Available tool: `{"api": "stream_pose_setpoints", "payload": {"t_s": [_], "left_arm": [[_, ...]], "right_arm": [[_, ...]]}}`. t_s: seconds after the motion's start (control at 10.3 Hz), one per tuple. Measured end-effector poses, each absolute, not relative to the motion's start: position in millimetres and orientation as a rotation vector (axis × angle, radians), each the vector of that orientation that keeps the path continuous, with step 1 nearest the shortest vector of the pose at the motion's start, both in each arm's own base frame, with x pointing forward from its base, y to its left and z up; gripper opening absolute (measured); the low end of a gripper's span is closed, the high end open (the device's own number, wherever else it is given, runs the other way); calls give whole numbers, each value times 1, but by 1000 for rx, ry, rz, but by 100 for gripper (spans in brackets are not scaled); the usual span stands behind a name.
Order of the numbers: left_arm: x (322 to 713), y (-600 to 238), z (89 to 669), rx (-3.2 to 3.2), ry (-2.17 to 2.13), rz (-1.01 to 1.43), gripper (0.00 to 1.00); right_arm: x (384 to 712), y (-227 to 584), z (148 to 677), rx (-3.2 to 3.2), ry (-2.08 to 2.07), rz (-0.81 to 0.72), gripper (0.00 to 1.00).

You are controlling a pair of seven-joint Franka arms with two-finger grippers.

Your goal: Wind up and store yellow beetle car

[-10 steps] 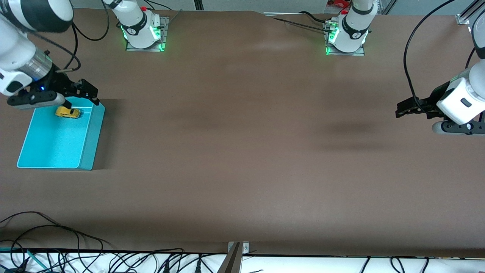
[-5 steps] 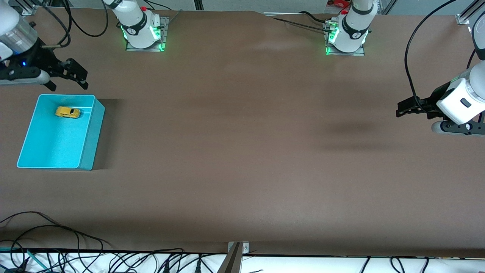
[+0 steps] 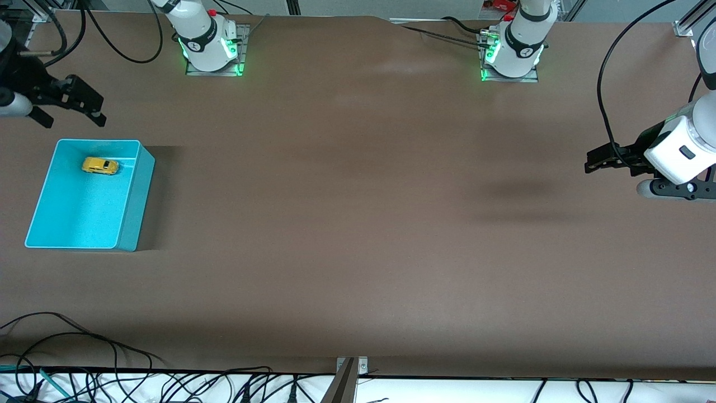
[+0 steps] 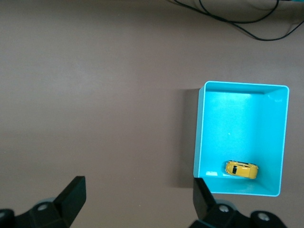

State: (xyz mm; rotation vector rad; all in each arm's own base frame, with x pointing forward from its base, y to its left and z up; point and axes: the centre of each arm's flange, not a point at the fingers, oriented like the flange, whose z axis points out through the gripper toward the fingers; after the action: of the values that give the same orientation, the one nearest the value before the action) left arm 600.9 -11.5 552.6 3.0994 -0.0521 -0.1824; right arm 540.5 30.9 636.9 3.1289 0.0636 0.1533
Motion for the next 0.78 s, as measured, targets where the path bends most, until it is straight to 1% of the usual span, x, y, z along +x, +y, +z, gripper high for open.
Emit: {"api": "stream_pose_setpoints", "payload": {"t_s": [0.19,0.78], "left_arm": [[601,-11,552,3099,-52,-183,100],[601,-10,551,3099,-47,-186,100]], "right_arm": [[548,28,628,3117,58,129,100],[549,27,627,3119,38,122,100]]}}
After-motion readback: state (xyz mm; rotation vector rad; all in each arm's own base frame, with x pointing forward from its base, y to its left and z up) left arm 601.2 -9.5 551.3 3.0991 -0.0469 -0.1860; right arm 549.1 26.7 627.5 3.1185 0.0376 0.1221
